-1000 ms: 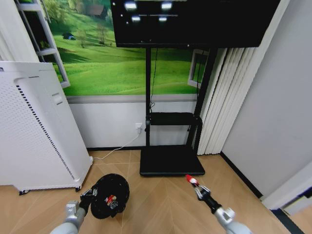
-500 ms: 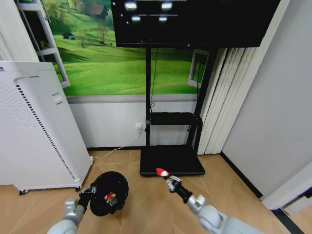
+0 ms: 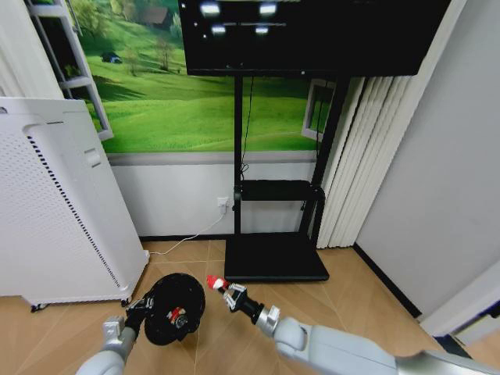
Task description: Pick up the trash bin and place the garbage on the floor into it.
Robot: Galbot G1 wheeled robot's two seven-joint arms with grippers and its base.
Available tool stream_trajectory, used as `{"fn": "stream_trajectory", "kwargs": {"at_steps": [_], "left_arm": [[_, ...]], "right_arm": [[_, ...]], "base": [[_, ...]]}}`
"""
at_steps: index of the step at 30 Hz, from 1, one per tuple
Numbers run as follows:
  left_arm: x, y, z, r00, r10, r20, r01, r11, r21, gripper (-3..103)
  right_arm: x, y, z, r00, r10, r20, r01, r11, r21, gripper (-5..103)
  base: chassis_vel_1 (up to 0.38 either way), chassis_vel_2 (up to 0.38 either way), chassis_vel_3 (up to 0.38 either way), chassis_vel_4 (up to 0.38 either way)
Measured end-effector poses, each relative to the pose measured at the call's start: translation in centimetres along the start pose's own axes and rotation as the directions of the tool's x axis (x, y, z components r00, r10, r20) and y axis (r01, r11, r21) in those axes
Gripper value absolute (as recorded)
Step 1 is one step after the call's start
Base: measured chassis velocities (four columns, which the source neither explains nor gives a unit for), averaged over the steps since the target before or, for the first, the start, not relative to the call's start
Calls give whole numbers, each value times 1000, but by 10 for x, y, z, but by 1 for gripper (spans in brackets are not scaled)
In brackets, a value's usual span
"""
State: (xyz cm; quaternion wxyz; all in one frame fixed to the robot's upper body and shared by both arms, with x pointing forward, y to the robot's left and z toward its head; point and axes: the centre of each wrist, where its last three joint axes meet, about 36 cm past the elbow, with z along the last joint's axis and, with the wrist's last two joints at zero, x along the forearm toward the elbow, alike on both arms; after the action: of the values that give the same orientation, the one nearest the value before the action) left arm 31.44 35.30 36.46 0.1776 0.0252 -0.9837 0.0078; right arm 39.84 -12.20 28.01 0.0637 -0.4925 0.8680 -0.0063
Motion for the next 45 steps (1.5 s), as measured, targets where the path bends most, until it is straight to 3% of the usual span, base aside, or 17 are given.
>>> {"fn": "stream_trajectory", "kwargs": {"at_steps": [14,25,27,28,32,34,36,44,45], "left_arm": [[-3,-18,6,999,30,-30,-29,999,22,7],[0,-24,11,999,39,-32,-38,999,29,7],[0,-25,11,999,40,-31,-39,999,30,7],[0,-25,11,999,42,-29,-41,999,30,7],[1,-24,11,999,42,-27,-41,999,30,7],[2,-22,11,999,40,-20,-40,999,29,7],[3,-21,11,999,40,-20,-39,999,29,7],[3,-20,8,999,41,-7,-41,999,32,7],[3,-20,8,999,41,-7,-41,999,32,7]], "right_arm": [[-50,22,32,998,-64,-5,64,998,-20,12],[-81,47,36,1000,-14,-9,14,1000,-14,8],[-83,50,36,1000,-4,-15,4,1000,-20,13],[-84,52,36,1000,3,-17,-3,1000,-26,23],[-82,54,38,1000,10,-24,-11,999,-32,28],[-79,55,39,999,23,-30,-24,999,-33,46],[-79,55,39,999,27,-31,-28,999,-32,46],[-73,51,30,996,86,-21,-86,996,-22,78],[-73,51,30,996,86,-21,-86,996,-22,78]], "base": [[0,0,0,0],[0,0,0,0],[0,0,0,0],[0,0,0,0],[0,0,0,0],[0,0,0,0],[0,0,0,0],[0,0,0,0],[0,0,0,0]]}}
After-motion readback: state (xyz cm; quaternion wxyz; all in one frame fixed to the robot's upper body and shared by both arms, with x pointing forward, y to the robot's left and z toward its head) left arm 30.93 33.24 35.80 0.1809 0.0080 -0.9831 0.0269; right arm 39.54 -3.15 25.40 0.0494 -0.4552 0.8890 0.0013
